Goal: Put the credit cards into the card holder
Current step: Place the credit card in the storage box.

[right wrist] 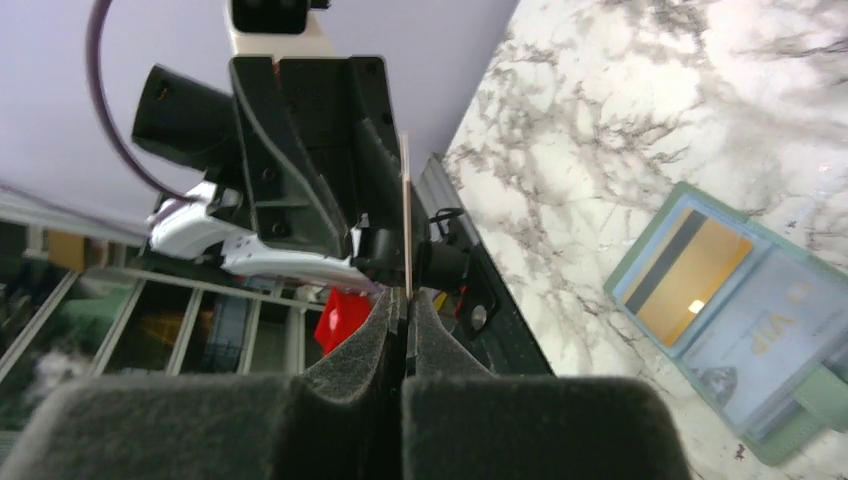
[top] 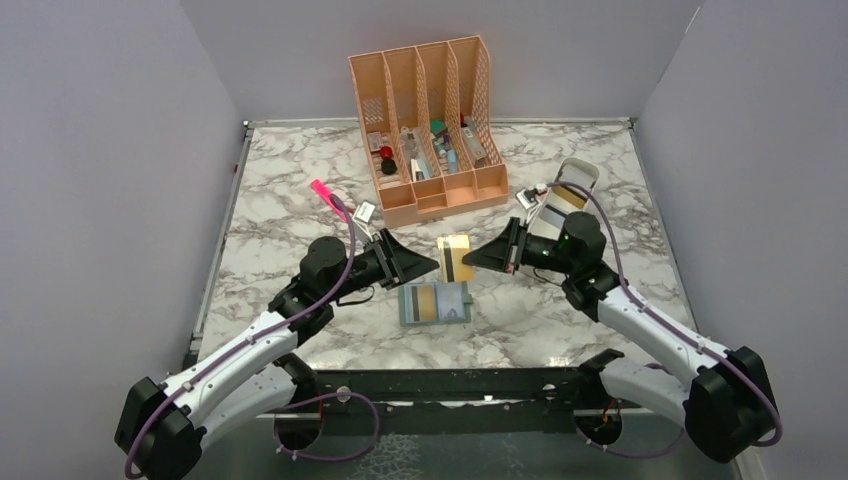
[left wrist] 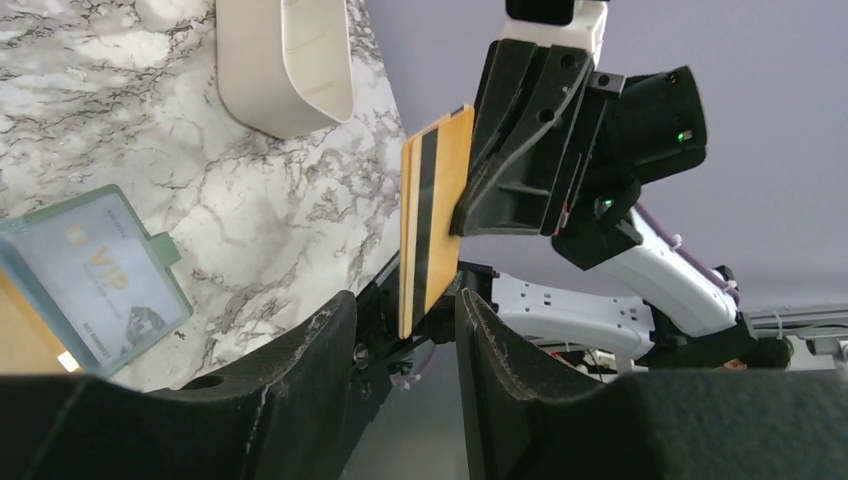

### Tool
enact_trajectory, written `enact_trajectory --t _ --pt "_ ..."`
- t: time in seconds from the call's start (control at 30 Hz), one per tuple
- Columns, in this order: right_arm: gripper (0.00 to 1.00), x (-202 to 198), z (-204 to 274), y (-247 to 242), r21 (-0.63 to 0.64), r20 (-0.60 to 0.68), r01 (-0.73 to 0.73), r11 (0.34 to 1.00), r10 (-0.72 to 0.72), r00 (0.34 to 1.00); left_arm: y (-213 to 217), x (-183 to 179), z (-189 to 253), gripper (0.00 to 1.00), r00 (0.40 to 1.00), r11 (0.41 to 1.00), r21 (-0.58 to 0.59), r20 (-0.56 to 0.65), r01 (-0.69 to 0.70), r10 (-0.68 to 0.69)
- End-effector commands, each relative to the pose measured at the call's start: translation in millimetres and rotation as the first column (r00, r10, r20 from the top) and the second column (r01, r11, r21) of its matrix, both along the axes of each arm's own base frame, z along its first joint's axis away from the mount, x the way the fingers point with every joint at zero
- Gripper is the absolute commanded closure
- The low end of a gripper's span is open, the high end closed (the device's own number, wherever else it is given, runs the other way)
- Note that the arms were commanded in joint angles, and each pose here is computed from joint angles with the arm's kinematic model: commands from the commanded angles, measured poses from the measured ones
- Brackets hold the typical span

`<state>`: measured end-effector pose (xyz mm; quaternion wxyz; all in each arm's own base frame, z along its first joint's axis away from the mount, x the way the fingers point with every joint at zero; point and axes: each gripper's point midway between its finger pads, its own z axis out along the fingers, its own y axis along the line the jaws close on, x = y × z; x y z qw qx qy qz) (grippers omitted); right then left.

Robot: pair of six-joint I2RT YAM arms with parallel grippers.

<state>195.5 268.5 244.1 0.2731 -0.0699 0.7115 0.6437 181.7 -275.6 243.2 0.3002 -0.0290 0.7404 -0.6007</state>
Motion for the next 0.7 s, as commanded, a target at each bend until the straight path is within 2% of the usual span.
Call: enact_trajectory --t 0.0,0.07,0.17,0.3,0.47,0.53,0.67 --pt "0.99 33 -1 -9 -0.193 0.124 0.147 0.970 -0.124 0.984 3 1 -6 0.56 0.999 0.999 0.050 0.032 -0.013 0.012" --pt "0.98 56 -10 -24 -0.339 0.222 0.253 0.906 -0.184 0.958 8 3 -18 0.53 0.999 0.993 0.110 0.028 -0.035 0.032" --pt "0.98 89 -17 -53 -0.529 0.340 0.386 0.756 -0.229 0.912 14 5 -30 0.50 0.998 0.983 0.176 0.030 -0.051 0.046" --pt "0.99 117 -22 -85 -0.675 0.452 0.461 0.576 -0.171 0.876 25 8 -46 0.46 0.996 0.956 0.279 0.040 -0.085 0.077" --pt "0.99 151 -43 -153 -0.815 0.485 0.515 0.267 -0.172 0.857 37 10 -56 0.42 0.994 0.913 0.394 0.075 -0.100 0.076" --pt "0.99 160 -47 -177 -0.838 0.480 0.509 0.199 -0.177 0.859 40 10 -57 0.41 0.994 0.902 0.421 0.088 -0.099 0.068" --pt "0.98 177 -57 -210 -0.866 0.474 0.488 0.112 -0.128 0.871 44 11 -61 0.39 0.993 0.882 0.462 0.101 -0.095 0.054"
